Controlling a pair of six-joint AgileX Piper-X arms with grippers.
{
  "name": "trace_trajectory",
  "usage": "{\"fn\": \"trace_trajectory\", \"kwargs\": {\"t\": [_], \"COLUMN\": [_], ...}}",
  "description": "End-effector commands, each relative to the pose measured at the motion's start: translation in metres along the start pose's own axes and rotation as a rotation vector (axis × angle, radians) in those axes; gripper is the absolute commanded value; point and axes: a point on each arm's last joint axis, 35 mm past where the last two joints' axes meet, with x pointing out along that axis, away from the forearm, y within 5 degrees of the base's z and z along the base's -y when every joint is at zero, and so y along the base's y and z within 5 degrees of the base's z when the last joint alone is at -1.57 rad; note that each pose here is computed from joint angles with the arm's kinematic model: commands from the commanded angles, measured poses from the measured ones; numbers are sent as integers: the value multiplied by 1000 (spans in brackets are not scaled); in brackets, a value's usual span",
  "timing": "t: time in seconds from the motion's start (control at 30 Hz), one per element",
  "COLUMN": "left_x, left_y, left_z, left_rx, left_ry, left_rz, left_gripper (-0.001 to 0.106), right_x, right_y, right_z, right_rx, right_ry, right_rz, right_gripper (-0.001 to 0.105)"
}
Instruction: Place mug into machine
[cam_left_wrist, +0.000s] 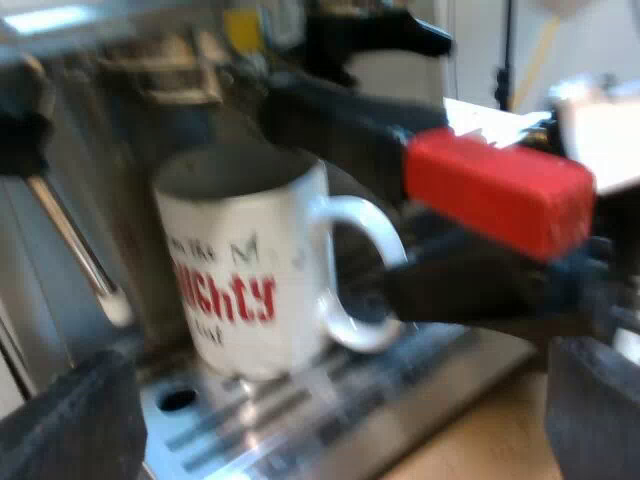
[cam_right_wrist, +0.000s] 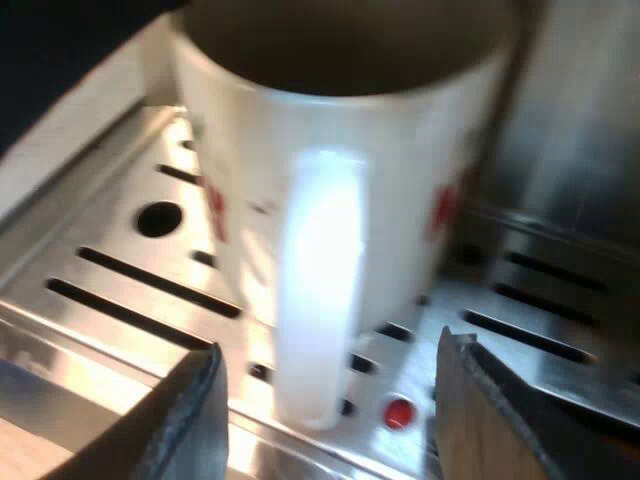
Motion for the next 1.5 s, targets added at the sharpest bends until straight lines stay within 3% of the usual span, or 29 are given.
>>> {"fn": "trace_trajectory", "kwargs": {"t": [0.03, 0.17, 0.33, 0.47, 0.63, 0.7, 0.8, 1.07, 1.5], "left_x": [-1, -2, -7, -15, -25, -34, -46, -74, -86], "left_y": [-2, -4, -9, -14, -19, -23, -27, -35, -37], "left_z": [13, 24, 47, 72, 95, 109, 124, 144, 139], "left_rx": [3, 7, 6, 0, 2, 0, 0, -2, -7], "left_ry": [-87, -107, -102, -63, -64, -31, -10, 5, 34], "left_rz": [-12, -23, -22, -16, -16, -33, -30, -44, -69], "left_gripper": [82, 82, 82, 82, 82, 82, 82, 82, 82], "right_x": [-11, -48, -79, -113, -138, -154, -162, -158, -104], "right_y": [-4, -13, -22, -31, -33, -31, -25, -19, 8], "right_z": [-3, -1, 15, 33, 47, 60, 71, 85, 118], "right_rx": [-18, -28, -28, 4, 33, 56, 64, 97, 117], "right_ry": [31, 10, -22, -117, -205, -250, -279, -279, -263], "right_rz": [-31, 8, 25, 57, 83, 24, 29, -20, -92], "right_gripper": [48, 48, 36, 0, 0, 0, 0, 0, 0]}}
